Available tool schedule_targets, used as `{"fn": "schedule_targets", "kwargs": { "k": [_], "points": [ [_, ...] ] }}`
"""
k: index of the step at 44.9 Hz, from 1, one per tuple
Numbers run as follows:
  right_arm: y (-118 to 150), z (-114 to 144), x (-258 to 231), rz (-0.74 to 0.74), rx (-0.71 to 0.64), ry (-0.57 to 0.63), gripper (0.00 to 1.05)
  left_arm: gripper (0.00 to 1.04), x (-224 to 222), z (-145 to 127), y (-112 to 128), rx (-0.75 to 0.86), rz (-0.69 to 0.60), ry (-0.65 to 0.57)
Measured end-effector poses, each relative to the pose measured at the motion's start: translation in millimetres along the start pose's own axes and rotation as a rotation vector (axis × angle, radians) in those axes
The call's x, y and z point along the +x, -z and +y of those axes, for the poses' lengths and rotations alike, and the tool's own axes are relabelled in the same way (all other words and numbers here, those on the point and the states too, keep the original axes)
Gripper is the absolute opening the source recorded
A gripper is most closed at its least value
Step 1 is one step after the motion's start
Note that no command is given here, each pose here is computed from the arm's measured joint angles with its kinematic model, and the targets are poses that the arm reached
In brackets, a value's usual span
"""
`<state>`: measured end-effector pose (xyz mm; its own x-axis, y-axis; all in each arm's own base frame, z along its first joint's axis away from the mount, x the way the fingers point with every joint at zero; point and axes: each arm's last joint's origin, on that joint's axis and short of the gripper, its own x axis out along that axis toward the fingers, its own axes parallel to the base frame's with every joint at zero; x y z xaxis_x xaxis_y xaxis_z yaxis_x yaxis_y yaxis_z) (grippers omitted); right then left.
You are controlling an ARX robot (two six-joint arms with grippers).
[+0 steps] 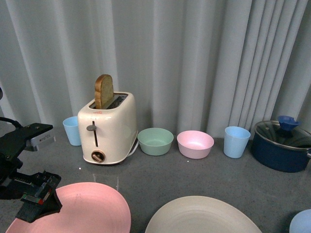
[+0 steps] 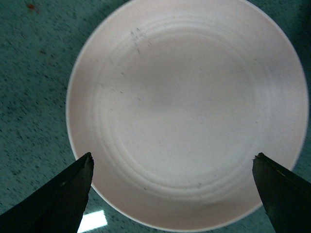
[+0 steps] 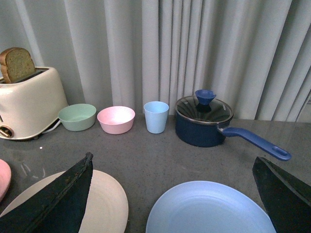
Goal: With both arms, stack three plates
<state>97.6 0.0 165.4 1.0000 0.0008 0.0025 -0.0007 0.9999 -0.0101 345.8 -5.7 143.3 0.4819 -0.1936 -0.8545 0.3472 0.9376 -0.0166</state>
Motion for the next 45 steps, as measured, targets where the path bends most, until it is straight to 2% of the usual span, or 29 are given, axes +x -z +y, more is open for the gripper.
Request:
{"fn": "schedule_targets", "kwargs": {
  "k": [11, 23, 34, 45],
  "points": [
    [0, 0, 0, 0.0, 0.0, 0.0, 0.97, 0.98, 13, 17, -4, 0.043, -0.037, -0.074],
    [0, 0, 0, 0.0, 0.0, 0.0, 0.97, 0.98, 25, 43, -6, 0.038, 0.002, -0.131],
    [0, 0, 0, 0.0, 0.0, 0.0, 0.97, 0.98, 43, 59, 7, 0.016, 0.063, -0.124],
    [0, 0, 0, 0.0, 0.0, 0.0, 0.97, 0.98, 51, 62, 13, 0.01, 0.087, -0.098]
  ]
}}
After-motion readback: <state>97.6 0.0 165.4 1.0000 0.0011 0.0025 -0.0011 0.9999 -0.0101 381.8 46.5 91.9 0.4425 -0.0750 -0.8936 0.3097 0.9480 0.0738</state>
